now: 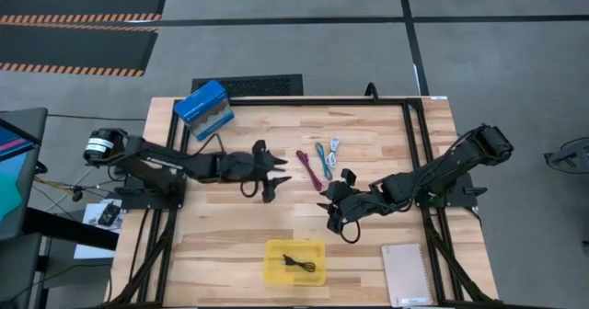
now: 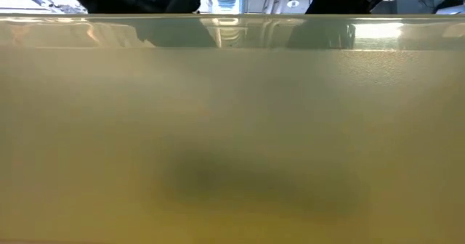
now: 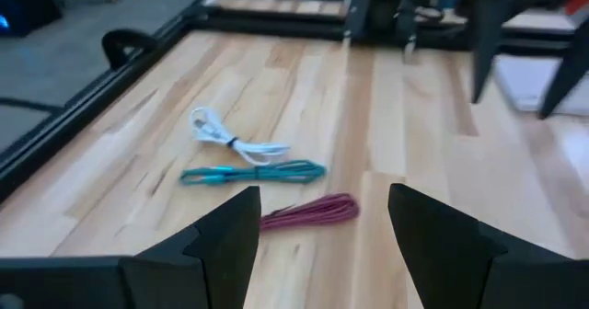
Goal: Pick and place USB-C Cables
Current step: Put the pink charger cable into the yellow bin
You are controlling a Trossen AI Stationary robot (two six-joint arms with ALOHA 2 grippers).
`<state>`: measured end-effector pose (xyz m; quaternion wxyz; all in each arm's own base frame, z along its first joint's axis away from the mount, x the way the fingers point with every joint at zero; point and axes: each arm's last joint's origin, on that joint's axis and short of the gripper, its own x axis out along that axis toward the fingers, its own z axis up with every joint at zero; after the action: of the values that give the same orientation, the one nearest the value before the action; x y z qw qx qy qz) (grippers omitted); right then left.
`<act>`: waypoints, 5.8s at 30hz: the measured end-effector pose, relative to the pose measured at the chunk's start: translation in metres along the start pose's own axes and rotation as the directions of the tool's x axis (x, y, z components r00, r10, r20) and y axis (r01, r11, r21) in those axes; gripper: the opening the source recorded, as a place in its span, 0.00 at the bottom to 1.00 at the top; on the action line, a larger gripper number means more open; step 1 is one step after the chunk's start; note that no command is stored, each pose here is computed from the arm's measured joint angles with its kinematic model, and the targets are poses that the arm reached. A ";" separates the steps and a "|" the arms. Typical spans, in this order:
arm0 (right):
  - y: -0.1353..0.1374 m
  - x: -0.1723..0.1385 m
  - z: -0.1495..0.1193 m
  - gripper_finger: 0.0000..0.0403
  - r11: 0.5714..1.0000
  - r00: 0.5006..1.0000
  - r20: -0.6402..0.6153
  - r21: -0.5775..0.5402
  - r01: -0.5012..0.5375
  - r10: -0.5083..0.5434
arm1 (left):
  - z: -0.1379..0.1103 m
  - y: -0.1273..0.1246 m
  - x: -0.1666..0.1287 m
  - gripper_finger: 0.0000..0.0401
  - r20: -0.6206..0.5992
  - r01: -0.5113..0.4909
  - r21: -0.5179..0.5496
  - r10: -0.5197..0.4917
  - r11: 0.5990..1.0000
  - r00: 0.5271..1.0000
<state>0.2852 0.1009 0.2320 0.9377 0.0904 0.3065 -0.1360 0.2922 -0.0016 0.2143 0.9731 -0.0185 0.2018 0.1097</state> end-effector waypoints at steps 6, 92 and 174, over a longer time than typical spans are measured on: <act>0.000 0.000 -0.001 0.43 1.000 1.000 -0.006 -0.006 0.002 -0.002 | 0.018 0.001 0.019 0.57 -0.097 0.008 0.149 0.007 0.989 0.995; 0.044 -0.050 -0.035 0.43 0.985 0.984 -0.069 0.053 -0.162 0.165 | 0.048 0.004 0.075 0.00 -0.659 0.200 0.249 0.014 0.948 0.752; 0.028 0.011 0.045 0.67 0.978 0.834 0.511 -0.137 -0.161 0.208 | -0.007 -0.078 -0.036 0.01 0.480 0.277 0.057 -0.270 0.959 0.835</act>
<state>0.3279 0.1140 0.2639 0.9974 0.0378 0.0359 -0.0506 0.2739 -0.0854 0.2213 0.9979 -0.0262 -0.0528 -0.0277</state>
